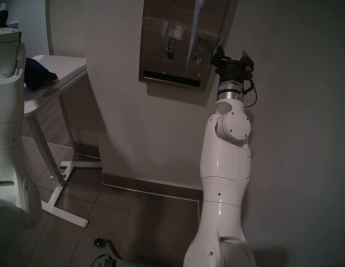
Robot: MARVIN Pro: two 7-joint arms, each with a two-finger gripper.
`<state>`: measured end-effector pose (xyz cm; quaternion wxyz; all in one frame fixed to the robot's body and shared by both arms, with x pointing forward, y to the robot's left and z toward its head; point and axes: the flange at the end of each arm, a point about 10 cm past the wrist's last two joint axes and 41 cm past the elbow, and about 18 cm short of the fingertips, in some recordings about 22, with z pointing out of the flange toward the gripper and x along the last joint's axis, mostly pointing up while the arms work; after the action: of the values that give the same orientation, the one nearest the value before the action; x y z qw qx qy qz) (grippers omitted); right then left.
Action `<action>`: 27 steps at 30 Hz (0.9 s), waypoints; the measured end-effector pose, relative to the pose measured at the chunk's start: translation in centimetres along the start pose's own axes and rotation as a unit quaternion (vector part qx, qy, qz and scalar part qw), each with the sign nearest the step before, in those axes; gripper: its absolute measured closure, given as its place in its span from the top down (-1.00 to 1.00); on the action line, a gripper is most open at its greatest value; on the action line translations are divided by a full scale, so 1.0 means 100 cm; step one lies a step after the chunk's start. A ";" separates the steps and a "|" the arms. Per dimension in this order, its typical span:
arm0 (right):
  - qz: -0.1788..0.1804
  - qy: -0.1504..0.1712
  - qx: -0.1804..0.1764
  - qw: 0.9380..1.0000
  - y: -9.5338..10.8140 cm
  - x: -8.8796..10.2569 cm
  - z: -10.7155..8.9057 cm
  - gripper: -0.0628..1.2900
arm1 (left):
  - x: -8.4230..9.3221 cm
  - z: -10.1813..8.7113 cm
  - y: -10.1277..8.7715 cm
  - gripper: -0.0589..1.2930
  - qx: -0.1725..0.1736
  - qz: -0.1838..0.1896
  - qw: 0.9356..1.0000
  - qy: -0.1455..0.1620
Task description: Pick up the cleaner bottle and spray the cleaner onto the surface
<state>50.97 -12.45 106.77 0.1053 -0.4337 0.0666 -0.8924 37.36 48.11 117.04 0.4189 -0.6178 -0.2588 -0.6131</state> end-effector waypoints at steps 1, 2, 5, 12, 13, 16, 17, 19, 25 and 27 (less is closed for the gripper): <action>0.000 0.000 0.000 1.000 0.000 0.000 0.000 0.89 | -0.002 0.001 -0.001 -0.29 0.000 -0.002 1.000 -0.003; 0.000 0.000 0.000 1.000 0.000 0.000 0.000 0.89 | -0.007 0.002 -0.002 -0.29 -0.001 -0.006 1.000 -0.009; 0.000 0.000 0.000 1.000 0.000 0.000 0.000 0.89 | -0.018 0.003 -0.002 -0.29 -0.006 -0.016 1.000 -0.022; 0.000 0.000 0.000 1.000 0.000 0.000 0.000 0.89 | -0.036 0.008 0.011 -0.29 -0.038 -0.025 0.998 -0.038; 0.000 0.000 0.000 1.000 0.000 0.000 0.000 0.89 | -0.036 0.009 0.013 -0.29 -0.040 -0.025 0.998 -0.038; 0.000 0.000 0.000 1.000 0.000 0.000 0.000 0.89 | -0.042 0.013 0.022 -0.29 -0.055 -0.024 0.997 -0.041; 0.000 0.000 0.000 1.000 0.000 0.000 0.000 0.89 | -0.043 0.014 0.024 -0.29 -0.059 -0.023 0.997 -0.041; 0.000 0.000 0.000 1.000 0.000 0.000 0.000 0.89 | -0.046 0.016 0.029 -0.29 -0.066 -0.023 0.997 -0.043; 0.001 0.000 0.000 1.000 0.000 0.000 0.000 0.89 | -0.046 0.024 0.040 -0.29 -0.082 -0.021 0.996 -0.035; 0.001 0.000 0.000 1.000 0.000 0.000 0.000 0.89 | -0.044 0.026 0.041 -0.29 -0.085 -0.022 0.996 -0.032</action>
<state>50.94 -12.42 106.74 0.1063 -0.4336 0.0667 -0.8923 41.71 49.06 112.18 0.3432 -0.6645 -0.2327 -0.6217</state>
